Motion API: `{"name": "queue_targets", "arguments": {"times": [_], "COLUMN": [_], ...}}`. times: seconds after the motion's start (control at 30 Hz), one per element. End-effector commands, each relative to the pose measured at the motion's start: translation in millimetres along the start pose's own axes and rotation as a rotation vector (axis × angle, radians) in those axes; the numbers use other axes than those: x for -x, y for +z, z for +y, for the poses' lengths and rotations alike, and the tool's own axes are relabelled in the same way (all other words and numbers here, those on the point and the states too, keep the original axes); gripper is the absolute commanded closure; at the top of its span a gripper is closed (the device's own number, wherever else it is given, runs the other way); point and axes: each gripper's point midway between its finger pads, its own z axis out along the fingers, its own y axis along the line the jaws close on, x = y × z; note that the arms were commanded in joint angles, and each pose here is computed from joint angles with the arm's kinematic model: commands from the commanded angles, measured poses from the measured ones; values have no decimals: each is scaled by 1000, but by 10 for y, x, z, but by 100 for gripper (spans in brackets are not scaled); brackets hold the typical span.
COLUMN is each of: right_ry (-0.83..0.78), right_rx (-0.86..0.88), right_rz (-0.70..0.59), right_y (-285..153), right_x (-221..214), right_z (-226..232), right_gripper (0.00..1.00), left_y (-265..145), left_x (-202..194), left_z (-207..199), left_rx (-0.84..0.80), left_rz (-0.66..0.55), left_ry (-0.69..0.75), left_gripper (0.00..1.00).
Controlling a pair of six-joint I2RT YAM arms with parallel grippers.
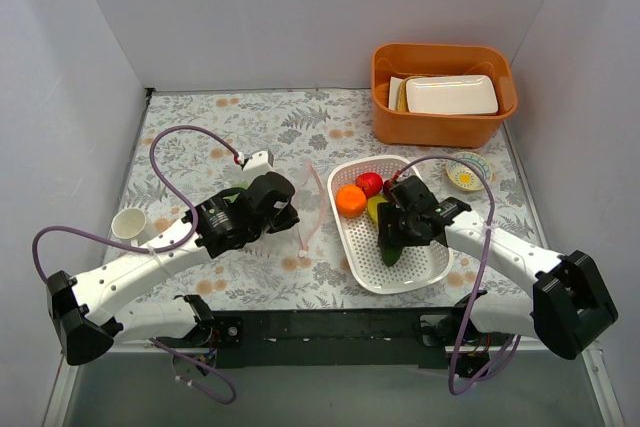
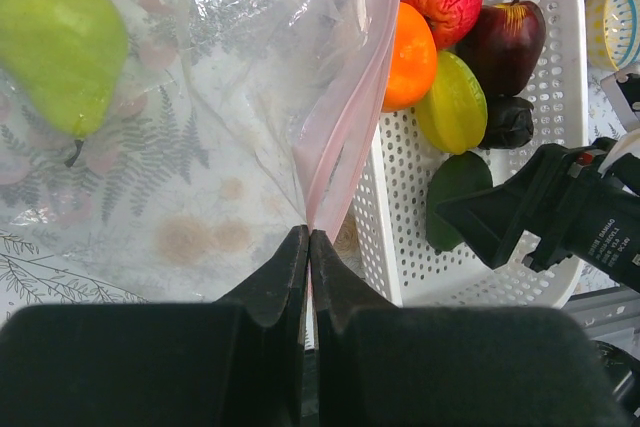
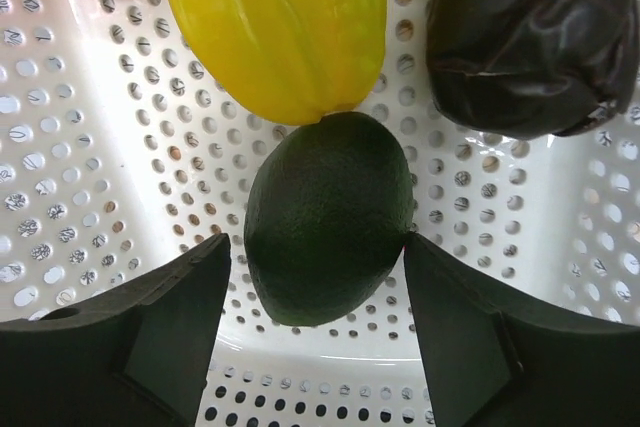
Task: Place the food in the zip-top bag and seal the zipper
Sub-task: Pick up the fake fruit from the bin.
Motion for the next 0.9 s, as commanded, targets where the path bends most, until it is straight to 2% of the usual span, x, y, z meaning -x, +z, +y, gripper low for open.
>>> {"name": "queue_targets", "arguments": {"times": [0.0, 0.13, 0.2, 0.27, 0.3, 0.5, 0.7, 0.87], "right_ry": [-14, -14, -16, -17, -17, -22, -13, -4], "right_rx": [85, 97, 98, 98, 98, 106, 152, 234], "right_rz": [-44, -42, -38, -35, -35, -41, -71, -97], "right_y": [-25, -14, -3, -2, -6, -50, -140, -270], "right_x": [209, 234, 238, 237, 236, 243, 312, 395], "right_z": [222, 259, 268, 269, 269, 278, 368, 530], "right_gripper": [23, 22, 25, 33, 44, 61, 71, 71], "left_y": [-63, -61, -58, -61, -65, -54, -28, -24], "left_x": [90, 85, 78, 81, 83, 82, 63, 70], "left_z": [-21, -30, -28, -20, -21, -28, -32, -34], "left_rx": [-8, -13, -11, -7, -8, -11, -8, -8], "left_rz": [-20, -18, -15, -16, -17, -18, -12, -18], "left_ry": [-8, -7, -6, -7, -9, -10, 5, 5], "left_gripper": [100, 100, 100, 100, 100, 100, 100, 100]}}
